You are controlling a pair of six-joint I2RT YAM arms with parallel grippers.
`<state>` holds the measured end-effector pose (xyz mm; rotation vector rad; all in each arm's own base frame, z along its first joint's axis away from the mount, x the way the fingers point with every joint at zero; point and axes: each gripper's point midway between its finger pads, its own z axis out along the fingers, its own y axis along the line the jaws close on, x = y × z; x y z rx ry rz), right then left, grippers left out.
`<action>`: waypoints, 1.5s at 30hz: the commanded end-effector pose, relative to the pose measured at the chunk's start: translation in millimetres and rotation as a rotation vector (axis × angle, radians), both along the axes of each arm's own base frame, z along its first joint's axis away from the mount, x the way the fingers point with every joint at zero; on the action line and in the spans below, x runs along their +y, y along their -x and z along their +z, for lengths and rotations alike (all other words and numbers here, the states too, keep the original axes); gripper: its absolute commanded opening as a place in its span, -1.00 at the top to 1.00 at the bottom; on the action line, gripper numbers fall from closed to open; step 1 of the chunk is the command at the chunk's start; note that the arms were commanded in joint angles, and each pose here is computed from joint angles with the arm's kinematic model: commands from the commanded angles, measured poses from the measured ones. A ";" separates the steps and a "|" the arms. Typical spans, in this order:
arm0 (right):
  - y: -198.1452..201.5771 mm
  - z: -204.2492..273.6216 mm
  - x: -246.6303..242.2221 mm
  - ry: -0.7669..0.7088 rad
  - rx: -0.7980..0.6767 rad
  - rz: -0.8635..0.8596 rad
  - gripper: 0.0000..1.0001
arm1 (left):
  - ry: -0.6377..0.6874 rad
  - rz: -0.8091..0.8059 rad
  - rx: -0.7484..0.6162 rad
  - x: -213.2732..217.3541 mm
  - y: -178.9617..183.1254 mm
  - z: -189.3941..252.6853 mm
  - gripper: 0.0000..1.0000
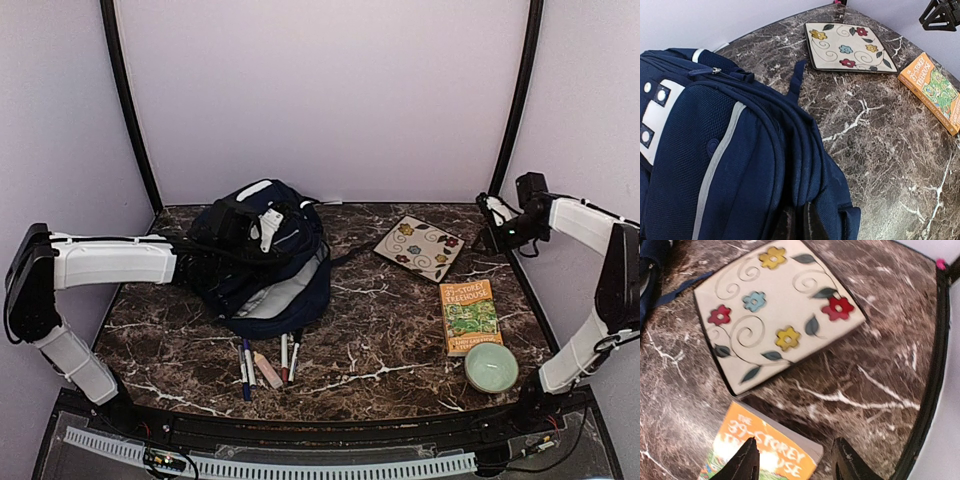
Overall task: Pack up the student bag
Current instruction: Move the book to the center of the board.
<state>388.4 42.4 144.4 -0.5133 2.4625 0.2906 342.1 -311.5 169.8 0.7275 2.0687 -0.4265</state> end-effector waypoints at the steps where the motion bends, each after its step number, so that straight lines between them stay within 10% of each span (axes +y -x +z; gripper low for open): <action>1: 37.5 -33.6 -44.2 -0.009 0.180 -0.035 0.03 | 0.006 0.000 0.058 -1.8 2.0 -23.2 1.00; 18: 50.0 -83.5 -51.3 -0.186 0.374 0.028 0.11 | 0.042 -0.015 0.121 -12.2 4.1 -41.0 1.00; 26: 49.8 -87.1 -38.7 -0.278 0.405 0.069 0.73 | 0.038 -0.015 0.130 -12.0 4.7 -44.2 1.00; 45: 56.1 -106.0 20.2 -0.441 0.486 0.135 1.00 | 0.035 -0.010 0.122 -10.3 4.7 -42.3 1.00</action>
